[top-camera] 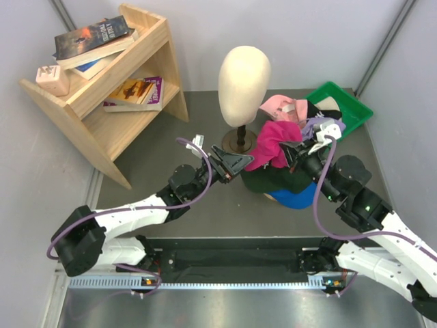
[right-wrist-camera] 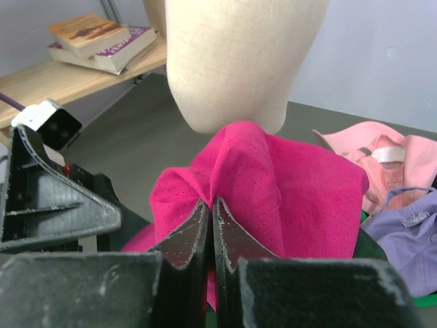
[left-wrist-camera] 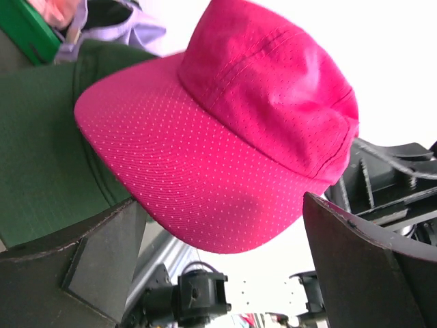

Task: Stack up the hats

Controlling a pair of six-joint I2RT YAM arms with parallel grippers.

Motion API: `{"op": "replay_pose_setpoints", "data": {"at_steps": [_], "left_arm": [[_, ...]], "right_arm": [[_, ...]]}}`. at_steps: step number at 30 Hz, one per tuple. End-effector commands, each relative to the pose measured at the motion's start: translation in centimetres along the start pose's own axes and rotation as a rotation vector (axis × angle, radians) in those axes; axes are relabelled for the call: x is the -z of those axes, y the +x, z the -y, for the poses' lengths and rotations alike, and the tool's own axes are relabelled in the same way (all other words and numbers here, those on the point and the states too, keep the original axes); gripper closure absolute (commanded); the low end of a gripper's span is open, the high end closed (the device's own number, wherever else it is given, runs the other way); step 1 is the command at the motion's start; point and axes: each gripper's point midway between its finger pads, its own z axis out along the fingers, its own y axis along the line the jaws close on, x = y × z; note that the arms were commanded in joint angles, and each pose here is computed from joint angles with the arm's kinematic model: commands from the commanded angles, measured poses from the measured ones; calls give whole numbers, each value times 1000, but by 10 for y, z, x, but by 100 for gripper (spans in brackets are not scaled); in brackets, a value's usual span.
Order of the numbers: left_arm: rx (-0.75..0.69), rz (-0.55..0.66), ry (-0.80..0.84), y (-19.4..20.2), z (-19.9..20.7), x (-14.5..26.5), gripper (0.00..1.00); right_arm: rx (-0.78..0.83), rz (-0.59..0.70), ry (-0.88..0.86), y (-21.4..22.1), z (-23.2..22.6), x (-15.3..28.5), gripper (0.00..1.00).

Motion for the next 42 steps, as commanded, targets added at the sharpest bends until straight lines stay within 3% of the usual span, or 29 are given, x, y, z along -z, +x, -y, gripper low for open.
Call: {"op": "replay_pose_setpoints", "data": {"at_steps": [1,6,11,24,26,30,33,42], "left_arm": [[-37,100,111,-21,36,0,2],[-49,128,119,-26,37,-2,11],[-53,135,123,-27,36,-6,31],[-22,153,143,-26,26,-13,67],[-13,155,156,-26,27,-13,69],[-8,141,180,-23,30,-14,82],[-17,131,205,-21,33,-14,99],[-145,72,264,-9,46,-28,100]], "right_arm": [[-7,-25,-10,10,-3,2,100],[2,-43,-31,17,-6,4,100],[23,-67,-50,25,-8,5,100],[31,-89,-58,35,-7,11,100],[31,-94,-50,38,-5,11,100],[28,-79,-32,36,-1,13,100],[31,-58,-4,31,4,14,100],[57,29,281,-14,56,36,100]]}}
